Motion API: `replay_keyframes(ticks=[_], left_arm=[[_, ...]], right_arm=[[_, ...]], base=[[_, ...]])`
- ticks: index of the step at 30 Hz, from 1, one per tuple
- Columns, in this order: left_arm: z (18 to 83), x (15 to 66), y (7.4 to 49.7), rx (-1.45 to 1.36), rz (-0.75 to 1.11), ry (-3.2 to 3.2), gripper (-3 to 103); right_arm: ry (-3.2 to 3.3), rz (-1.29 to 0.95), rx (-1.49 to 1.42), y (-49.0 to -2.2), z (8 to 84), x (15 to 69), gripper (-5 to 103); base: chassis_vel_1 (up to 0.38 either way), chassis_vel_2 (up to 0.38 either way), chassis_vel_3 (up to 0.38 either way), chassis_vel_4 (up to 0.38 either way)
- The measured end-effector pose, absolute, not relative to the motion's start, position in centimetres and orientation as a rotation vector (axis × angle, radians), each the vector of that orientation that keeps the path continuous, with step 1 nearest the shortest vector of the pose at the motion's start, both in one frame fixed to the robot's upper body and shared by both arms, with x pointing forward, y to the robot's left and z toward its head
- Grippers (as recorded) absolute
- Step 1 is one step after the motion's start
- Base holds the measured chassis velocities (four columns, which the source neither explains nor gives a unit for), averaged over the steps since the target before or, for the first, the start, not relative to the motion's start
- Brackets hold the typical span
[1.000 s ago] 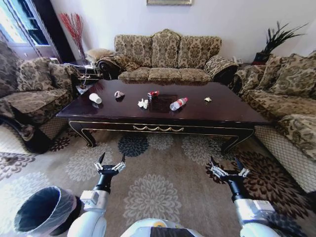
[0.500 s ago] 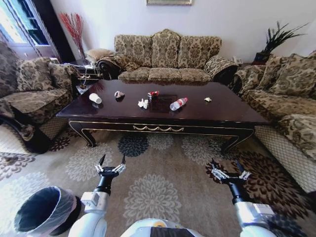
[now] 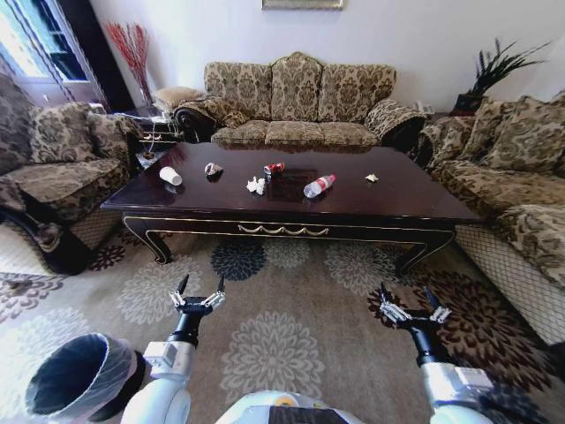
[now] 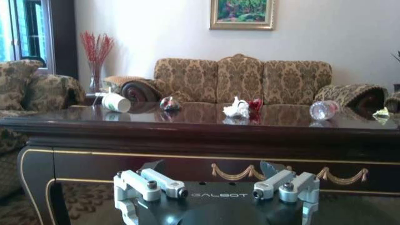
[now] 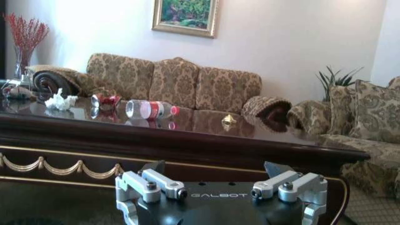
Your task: Move to the front of the table and place the trash on the table into the trash bin.
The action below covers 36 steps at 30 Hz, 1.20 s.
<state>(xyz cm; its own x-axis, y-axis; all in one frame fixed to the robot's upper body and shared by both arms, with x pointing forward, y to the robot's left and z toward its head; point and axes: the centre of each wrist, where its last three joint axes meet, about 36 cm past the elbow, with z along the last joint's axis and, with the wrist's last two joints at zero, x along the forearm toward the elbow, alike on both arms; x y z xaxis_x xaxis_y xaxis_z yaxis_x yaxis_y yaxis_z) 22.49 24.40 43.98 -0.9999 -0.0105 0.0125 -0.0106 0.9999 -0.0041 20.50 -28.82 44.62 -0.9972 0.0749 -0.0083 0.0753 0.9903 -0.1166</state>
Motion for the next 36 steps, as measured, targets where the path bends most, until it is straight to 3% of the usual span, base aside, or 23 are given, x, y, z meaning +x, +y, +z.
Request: replay_keyframes(ticks=[16,36], left_arm=[[43.96,22.6,24.47,0.018,0.009,-3.128,100],[43.61,22.63,24.6,0.044,0.035,-3.122,100]], right_arm=[[3.115,-0.23,0.112,-28.77,44.22,20.48,100],[3.114,-0.253,0.087,-28.66,43.84,20.51,100]], base=[[0.103,0.083,-0.114,-0.081],[0.426,0.215,-0.43,-0.203]])
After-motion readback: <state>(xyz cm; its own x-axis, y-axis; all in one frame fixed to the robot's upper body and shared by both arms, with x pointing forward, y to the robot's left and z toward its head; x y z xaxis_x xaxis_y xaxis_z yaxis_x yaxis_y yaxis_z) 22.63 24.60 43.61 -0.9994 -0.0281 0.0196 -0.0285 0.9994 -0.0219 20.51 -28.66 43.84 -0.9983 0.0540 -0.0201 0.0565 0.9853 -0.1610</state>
